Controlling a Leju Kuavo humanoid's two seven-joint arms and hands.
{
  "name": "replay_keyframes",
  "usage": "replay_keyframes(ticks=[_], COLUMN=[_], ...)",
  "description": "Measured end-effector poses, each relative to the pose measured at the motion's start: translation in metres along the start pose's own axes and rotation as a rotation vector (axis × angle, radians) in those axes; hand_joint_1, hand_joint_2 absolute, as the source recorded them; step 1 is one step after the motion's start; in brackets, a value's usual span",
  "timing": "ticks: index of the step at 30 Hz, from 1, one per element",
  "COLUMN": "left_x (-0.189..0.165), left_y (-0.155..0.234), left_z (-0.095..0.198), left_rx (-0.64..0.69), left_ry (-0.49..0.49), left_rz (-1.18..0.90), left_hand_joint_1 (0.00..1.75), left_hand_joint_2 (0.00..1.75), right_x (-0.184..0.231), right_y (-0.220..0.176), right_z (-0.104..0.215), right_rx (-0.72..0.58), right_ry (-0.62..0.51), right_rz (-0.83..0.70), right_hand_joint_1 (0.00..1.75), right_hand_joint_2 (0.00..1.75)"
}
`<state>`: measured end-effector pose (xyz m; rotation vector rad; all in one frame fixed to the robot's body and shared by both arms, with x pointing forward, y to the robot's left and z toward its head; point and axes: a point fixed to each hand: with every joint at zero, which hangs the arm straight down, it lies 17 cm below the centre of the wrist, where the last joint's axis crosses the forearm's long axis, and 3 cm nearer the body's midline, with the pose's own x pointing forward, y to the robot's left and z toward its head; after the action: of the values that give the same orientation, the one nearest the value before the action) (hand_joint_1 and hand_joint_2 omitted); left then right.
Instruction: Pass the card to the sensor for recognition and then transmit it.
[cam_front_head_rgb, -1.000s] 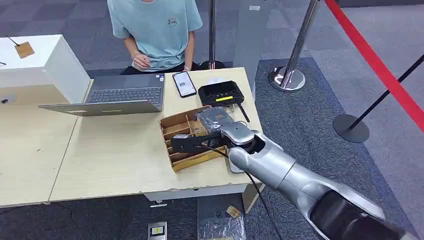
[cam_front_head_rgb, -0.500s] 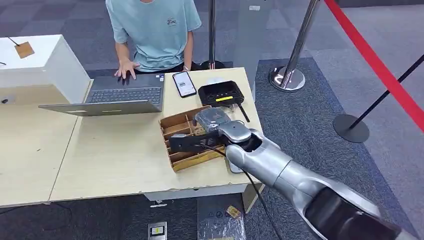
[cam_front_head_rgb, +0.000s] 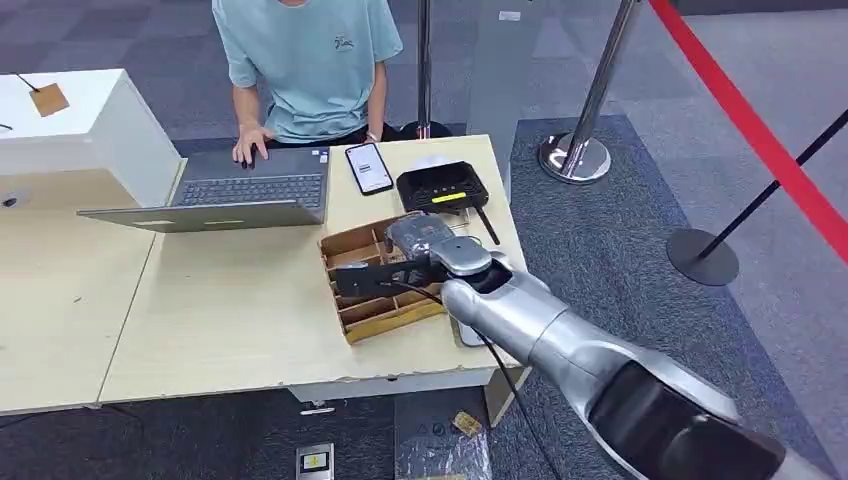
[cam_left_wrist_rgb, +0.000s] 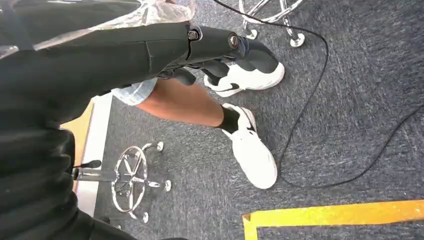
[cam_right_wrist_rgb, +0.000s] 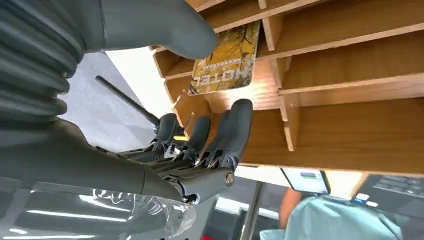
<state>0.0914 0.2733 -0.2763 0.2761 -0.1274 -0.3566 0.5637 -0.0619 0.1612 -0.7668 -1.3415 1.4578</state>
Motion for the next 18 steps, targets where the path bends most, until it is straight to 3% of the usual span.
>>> replay_keyframes(ticks=[8,18], left_x=[0.0,0.0], left_y=[-0.001,-0.002], left_z=[0.0,0.001], left_rx=[-0.006,-0.008], left_ry=[0.001,0.003], left_rz=[-0.001,0.003], left_hand_joint_1=[0.0,0.0], left_hand_joint_2=[1.75,1.75], right_x=[-0.009,-0.021], right_y=[0.007,0.021], right_z=[-0.004,-0.006], right_rx=[0.022,0.053], right_ry=[0.024,0.056], right_rz=[-0.011,-0.007], right_hand_joint_1=[0.7,0.66], right_hand_joint_2=[1.75,1.75])
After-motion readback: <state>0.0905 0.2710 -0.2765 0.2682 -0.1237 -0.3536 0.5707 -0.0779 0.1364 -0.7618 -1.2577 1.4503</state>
